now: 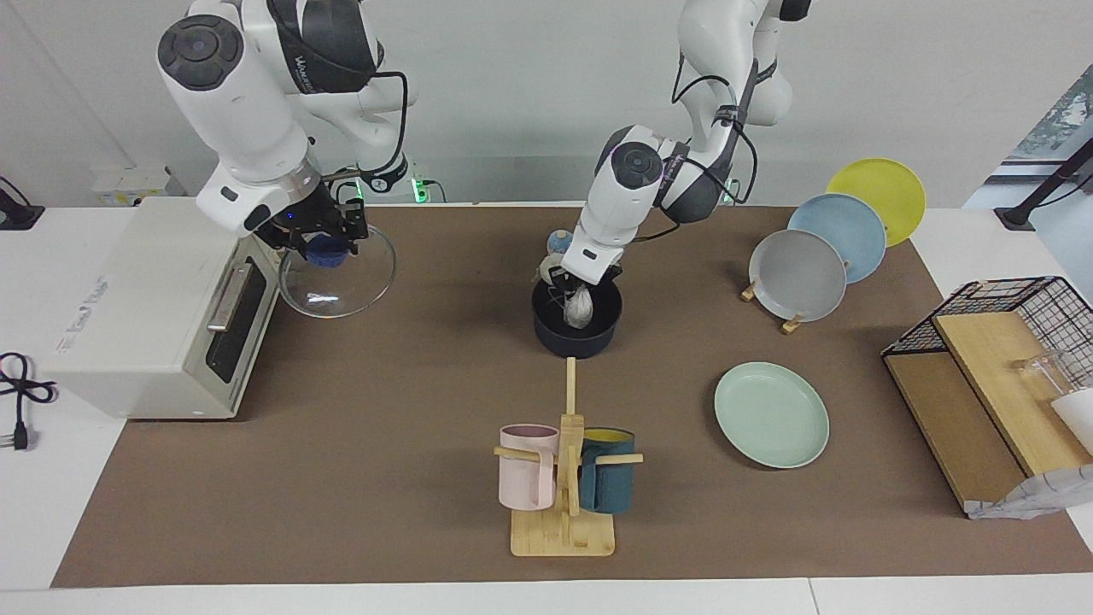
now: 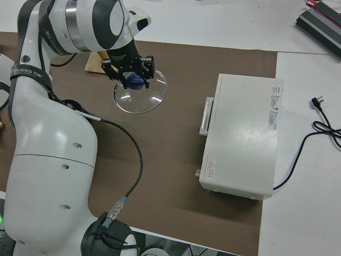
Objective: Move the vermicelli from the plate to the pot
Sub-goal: 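Withdraw the left gripper while the right gripper carries the lid toward the pot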
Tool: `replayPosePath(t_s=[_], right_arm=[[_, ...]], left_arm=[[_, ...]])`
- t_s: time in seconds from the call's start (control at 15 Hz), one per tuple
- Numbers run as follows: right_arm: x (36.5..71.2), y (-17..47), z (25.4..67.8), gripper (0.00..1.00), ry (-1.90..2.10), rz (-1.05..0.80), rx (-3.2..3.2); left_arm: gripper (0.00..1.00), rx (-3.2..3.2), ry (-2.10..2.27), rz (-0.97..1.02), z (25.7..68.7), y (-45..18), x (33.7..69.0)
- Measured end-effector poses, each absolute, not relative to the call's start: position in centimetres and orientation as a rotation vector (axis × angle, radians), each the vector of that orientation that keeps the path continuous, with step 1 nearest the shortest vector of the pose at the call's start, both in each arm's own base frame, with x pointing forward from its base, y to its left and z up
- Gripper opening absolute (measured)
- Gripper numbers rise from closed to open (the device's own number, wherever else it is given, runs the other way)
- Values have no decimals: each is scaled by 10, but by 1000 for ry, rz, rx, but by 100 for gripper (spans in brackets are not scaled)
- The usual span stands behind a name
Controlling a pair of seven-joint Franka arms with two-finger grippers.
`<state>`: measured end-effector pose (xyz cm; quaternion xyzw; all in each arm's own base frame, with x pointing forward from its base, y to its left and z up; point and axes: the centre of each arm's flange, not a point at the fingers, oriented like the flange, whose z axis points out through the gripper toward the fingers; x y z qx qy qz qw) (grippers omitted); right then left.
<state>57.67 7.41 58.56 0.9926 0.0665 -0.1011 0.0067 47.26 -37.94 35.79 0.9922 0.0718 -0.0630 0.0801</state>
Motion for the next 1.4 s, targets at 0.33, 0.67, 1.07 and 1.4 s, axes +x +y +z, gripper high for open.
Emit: replayPosePath(t_s=[0.33,0.67,1.07,1.4], right_arm=[[576,80,585,66,225,-317,3104],[576,83,585,66,232,-320,3113],[575,88,585,66,244,-323,3130],[573,103,589,66,267,-309,3136]], left_arm=[[21,2972,167,-188,343,-373,481],[30,2976,141,-199,348,-374,481],[90,2991,129,-219,480,-345,506],[100,3040,156,-68,561,-272,524]])
